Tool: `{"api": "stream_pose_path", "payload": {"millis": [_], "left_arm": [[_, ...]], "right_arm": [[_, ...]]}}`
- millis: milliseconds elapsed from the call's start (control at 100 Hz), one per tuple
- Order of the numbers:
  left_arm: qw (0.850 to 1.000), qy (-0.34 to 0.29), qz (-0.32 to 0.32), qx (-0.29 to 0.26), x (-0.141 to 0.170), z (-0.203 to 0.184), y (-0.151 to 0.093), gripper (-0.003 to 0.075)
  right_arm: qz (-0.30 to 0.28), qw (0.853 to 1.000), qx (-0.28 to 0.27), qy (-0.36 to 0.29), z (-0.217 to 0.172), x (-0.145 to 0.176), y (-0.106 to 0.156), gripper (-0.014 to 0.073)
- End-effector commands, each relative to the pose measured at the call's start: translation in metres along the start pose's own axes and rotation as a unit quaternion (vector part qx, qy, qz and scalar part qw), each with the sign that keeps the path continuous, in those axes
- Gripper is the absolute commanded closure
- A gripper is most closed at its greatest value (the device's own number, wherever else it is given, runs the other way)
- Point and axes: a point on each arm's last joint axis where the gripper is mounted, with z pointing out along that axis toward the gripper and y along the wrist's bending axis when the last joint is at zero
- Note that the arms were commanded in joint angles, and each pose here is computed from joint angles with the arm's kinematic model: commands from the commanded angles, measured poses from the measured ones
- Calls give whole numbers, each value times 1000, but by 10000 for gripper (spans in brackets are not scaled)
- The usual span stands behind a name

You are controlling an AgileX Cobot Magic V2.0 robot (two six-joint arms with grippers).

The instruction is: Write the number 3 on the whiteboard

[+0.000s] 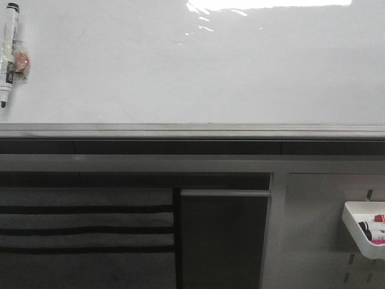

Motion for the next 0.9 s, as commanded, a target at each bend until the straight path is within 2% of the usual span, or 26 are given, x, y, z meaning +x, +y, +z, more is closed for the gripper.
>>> {"api": "stream_pose_path", "payload": {"millis": [0, 190, 440, 570, 890], "left_arm": [[1000, -15, -6, 4, -10, 12, -1, 355], [997, 72, 11, 30, 1, 54, -5, 355], [984, 164, 19, 68, 26, 117, -20, 355], [981, 173, 27, 84, 32, 145, -30, 355], [978, 195, 26, 70, 65, 206, -37, 355]], "right_arm": [[-13, 999, -11, -52, -1, -21, 2, -29], [-14, 998, -28, -62, -2, -26, 5, -29], [-14, 997, -33, -62, -2, -26, 6, -29], [-14, 997, -33, -62, -2, -26, 6, -29], [-14, 998, -32, -59, -2, -25, 6, -29]]}}
